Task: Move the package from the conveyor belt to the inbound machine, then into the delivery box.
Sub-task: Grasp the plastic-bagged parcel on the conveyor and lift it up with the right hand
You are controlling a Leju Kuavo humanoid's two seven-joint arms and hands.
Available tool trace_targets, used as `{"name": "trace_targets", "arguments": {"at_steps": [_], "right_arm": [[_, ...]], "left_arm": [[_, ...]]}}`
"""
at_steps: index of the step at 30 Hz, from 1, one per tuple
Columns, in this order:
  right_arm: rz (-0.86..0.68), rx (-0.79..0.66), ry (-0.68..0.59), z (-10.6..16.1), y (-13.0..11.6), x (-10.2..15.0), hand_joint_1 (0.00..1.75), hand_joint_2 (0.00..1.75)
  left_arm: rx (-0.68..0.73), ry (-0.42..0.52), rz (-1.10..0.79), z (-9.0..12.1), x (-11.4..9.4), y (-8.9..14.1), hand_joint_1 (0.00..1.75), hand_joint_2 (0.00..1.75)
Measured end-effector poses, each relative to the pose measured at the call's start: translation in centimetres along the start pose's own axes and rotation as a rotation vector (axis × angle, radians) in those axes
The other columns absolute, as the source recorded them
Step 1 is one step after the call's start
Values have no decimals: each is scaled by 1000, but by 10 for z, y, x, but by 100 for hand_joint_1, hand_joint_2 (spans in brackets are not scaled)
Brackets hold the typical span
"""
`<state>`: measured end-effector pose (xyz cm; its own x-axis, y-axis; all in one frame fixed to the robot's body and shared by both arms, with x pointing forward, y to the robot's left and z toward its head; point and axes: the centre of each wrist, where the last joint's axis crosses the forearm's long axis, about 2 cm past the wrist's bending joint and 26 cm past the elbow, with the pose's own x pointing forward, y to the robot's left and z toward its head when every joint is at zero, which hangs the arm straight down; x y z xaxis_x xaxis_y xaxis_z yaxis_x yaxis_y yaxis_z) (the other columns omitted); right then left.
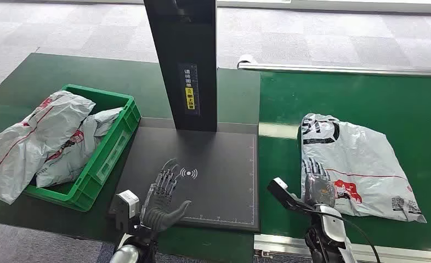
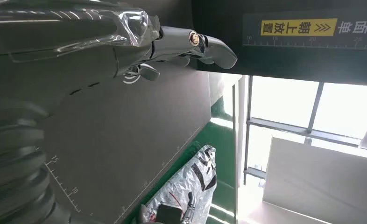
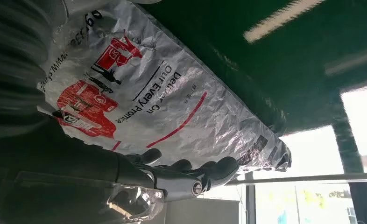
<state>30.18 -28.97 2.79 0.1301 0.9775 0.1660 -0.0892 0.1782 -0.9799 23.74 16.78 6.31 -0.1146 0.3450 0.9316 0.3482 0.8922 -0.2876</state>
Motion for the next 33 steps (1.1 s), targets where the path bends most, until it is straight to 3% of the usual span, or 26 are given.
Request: {"name": "trace_targets", "arguments": {"at_steps": [9,17,33], "right_arm": [[131,59,31,-2,3,12,0,175],[145,104,103,0,7,12,0,175],[138,101,125,13,8,5,0,175]], "left_arm": [[7,7,8,0,0,0,0,175],[19,16,15,1,0,0,0,175],[37,20,14,4,1,0,0,175]]}}
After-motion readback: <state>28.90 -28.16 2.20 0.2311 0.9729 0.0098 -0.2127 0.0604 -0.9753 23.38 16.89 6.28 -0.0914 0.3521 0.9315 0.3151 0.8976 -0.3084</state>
